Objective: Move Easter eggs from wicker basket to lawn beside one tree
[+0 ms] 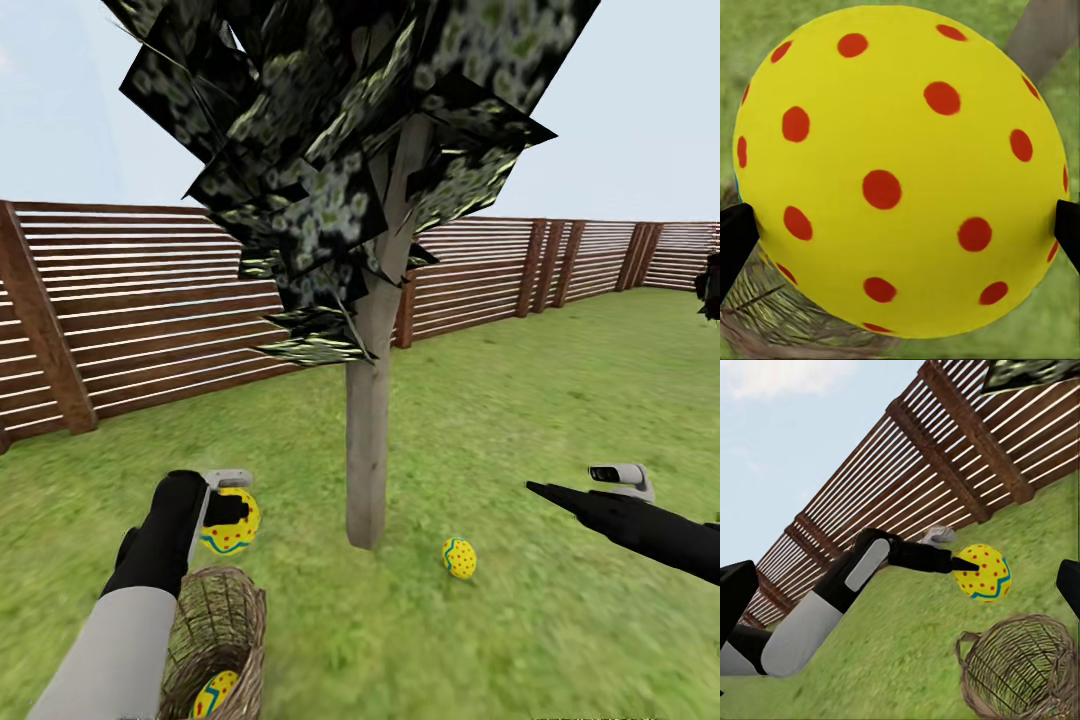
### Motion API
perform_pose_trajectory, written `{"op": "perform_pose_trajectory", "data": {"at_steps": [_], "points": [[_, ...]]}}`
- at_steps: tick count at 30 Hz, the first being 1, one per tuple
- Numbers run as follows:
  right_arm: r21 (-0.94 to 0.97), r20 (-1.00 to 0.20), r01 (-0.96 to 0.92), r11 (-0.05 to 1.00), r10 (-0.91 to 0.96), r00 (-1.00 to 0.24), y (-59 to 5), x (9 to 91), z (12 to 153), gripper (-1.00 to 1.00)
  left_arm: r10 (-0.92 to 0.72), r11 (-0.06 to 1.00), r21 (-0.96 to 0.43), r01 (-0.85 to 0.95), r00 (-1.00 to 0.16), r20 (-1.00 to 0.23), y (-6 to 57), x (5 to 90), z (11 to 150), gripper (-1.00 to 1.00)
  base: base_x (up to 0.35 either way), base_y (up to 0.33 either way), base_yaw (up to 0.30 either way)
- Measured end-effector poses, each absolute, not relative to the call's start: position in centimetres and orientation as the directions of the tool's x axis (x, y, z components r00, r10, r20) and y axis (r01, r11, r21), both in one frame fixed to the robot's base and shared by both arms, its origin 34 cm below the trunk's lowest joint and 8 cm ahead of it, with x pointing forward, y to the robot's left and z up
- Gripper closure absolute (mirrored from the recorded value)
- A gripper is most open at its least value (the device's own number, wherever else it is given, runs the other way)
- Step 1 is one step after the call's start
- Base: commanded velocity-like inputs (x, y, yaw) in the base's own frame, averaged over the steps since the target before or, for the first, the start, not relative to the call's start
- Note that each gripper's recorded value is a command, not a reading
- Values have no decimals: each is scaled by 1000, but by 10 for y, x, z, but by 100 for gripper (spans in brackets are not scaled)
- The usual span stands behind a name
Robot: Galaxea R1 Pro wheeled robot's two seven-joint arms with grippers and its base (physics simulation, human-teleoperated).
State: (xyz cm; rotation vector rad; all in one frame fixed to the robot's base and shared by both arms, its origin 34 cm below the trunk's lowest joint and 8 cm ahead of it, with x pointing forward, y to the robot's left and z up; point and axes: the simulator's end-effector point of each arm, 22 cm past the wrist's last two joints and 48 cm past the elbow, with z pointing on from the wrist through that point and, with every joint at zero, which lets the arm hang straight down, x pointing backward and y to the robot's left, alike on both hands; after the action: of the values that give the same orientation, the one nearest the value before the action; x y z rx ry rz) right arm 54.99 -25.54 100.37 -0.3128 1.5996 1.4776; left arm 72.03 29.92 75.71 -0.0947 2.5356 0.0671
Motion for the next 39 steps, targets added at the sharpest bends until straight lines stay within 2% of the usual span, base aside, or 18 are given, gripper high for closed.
{"op": "perform_pose_trajectory", "data": {"at_steps": [5, 16, 27, 39], "points": [[657, -743, -711, 250, 379, -552, -255, 549, 1015, -100, -84, 996, -51, -67, -829, -554, 281, 720, 760, 100, 0, 0, -190], [648, -750, -718, 252, 377, -544, -255, 547, 1027, -100, -83, 994, -111, -25, -826, -558, 257, 721, 772, 100, 0, -22, -189], [639, -756, -726, 252, 376, -535, -255, 544, 1032, -100, -34, 996, -87, 18, -828, -559, 245, 719, 775, 100, 0, -257, -176], [637, -757, -730, 246, 379, -533, -254, 543, 1034, -100, -26, 995, -93, 26, -855, -517, 239, 711, 757, 100, 46, -284, -16]]}}
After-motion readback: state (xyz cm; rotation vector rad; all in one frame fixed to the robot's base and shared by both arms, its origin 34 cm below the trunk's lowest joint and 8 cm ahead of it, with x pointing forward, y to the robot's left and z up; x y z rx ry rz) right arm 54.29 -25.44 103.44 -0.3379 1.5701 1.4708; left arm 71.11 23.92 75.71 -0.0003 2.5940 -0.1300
